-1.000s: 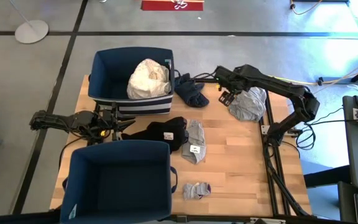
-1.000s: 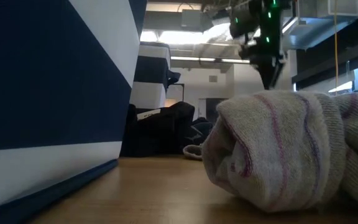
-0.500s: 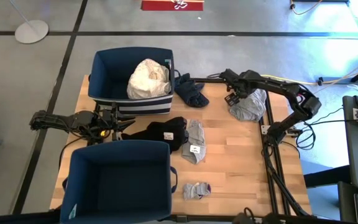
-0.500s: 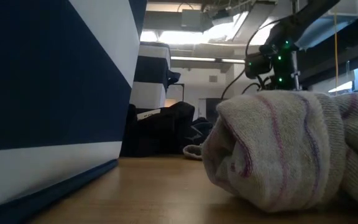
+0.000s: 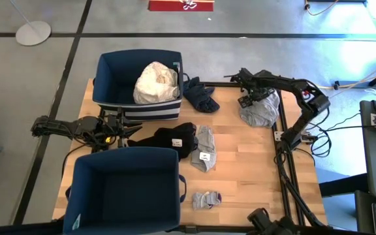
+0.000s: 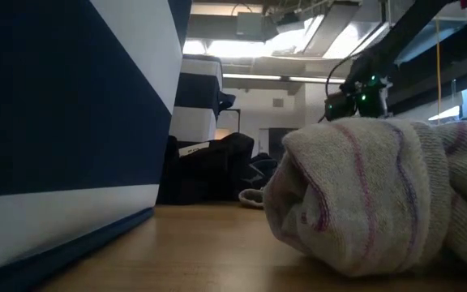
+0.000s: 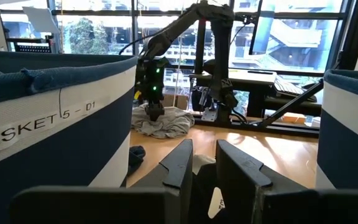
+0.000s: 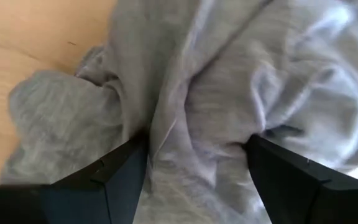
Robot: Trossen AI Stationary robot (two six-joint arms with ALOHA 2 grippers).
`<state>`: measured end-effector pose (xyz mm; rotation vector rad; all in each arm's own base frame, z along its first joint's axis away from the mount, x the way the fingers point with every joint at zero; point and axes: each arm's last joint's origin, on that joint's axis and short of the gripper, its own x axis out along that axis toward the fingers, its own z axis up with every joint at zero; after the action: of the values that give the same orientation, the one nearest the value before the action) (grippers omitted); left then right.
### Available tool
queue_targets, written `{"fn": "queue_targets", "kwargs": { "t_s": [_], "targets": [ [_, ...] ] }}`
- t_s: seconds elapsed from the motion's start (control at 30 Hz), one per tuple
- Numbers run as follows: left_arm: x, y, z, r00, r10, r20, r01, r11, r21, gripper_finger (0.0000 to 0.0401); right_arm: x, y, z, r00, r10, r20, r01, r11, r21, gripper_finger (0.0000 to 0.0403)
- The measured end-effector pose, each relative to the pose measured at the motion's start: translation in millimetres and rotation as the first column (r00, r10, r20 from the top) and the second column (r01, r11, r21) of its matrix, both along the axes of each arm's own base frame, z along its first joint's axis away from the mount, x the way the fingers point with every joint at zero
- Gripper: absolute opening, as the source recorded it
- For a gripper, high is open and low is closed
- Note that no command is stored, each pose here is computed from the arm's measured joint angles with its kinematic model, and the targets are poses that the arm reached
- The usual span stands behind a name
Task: Sort clothes
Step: Put the gray pants into the bottom blue laundry organizer
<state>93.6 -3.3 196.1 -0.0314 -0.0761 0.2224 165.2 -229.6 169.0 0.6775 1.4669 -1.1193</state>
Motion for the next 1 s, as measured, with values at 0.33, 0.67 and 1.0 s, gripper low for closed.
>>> {"fn": "queue_targets", "kwargs": {
  "t_s": [0.33, 0.67, 1.0],
  "targets": [
    [0, 0, 0, 1.0, 0.0, 0.0, 0.0, 1.0, 0.0, 0.006, 13, -4, -35, 0.998, 0.059, 0.032, -0.064, 0.987, 0.15, 0.0269],
    [0, 0, 0, 1.0, -0.001, 0.003, 0.001, 1.0, -0.012, 0.006, 16, -1, -36, 0.996, 0.067, 0.057, -0.076, 0.983, 0.169, 0.0213],
    [0, 0, 0, 1.0, -0.001, 0.006, 0.001, 1.0, -0.012, 0.006, 42, 18, -38, 0.963, 0.261, 0.066, -0.268, 0.952, 0.15, 0.0042]
  ]
}}
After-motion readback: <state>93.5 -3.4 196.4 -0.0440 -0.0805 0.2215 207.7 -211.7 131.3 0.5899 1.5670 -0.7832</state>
